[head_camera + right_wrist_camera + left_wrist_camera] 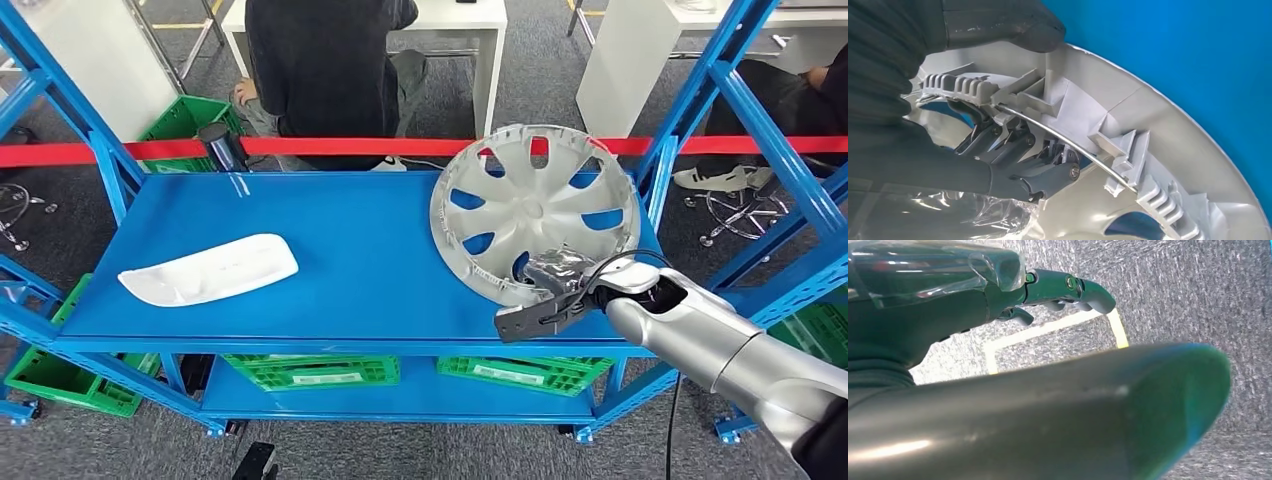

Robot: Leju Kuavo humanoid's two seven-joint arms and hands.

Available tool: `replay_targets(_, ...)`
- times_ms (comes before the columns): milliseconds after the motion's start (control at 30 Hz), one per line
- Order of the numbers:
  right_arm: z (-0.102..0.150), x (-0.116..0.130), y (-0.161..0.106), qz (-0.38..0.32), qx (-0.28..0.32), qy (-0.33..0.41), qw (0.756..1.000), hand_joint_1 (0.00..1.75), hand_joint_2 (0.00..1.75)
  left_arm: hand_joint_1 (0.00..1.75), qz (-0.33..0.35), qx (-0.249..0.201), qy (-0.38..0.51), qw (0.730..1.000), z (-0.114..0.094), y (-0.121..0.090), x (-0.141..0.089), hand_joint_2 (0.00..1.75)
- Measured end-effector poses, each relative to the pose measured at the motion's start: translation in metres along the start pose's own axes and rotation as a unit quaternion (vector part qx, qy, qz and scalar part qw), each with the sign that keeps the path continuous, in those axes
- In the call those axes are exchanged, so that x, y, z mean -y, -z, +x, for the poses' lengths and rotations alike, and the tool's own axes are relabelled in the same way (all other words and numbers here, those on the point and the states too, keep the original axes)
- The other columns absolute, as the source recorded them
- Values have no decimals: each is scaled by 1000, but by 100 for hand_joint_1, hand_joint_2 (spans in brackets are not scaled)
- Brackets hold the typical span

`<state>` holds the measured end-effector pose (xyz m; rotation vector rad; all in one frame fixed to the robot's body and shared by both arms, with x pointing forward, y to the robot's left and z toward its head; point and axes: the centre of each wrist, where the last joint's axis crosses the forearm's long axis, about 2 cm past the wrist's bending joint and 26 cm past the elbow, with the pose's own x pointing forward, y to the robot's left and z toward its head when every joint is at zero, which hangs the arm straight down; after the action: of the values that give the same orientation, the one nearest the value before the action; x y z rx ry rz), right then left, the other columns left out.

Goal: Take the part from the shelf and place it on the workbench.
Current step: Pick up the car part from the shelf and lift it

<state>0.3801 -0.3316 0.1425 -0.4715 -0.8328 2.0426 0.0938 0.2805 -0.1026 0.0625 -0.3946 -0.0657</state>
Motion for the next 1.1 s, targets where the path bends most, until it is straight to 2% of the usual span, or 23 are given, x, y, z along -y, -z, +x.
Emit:
replay_targets(400, 16, 49, -10, -158, 25, 30, 987, 175, 175, 0, 0, 8, -3, 1000, -2, 0, 0, 0)
replay_targets(633, 48, 82, -25, -314, 96, 76, 942, 175, 175, 0, 0, 16, -5, 1000, -7, -1, 0, 0)
replay_targets(800, 73, 81, -32, -352, 204, 170, 898, 175, 175, 0, -3, 20, -7, 1000, -12, -3, 5, 0)
replay_targets(933, 95, 80, -37, -341, 314, 254, 849, 175, 175, 0, -5, 23, -8, 1000, -14, -3, 7, 175)
replay_targets(1100, 120, 85, -46, -307, 445, 317, 779, 175, 175, 0, -1, 25, -8, 1000, -18, -4, 5, 175)
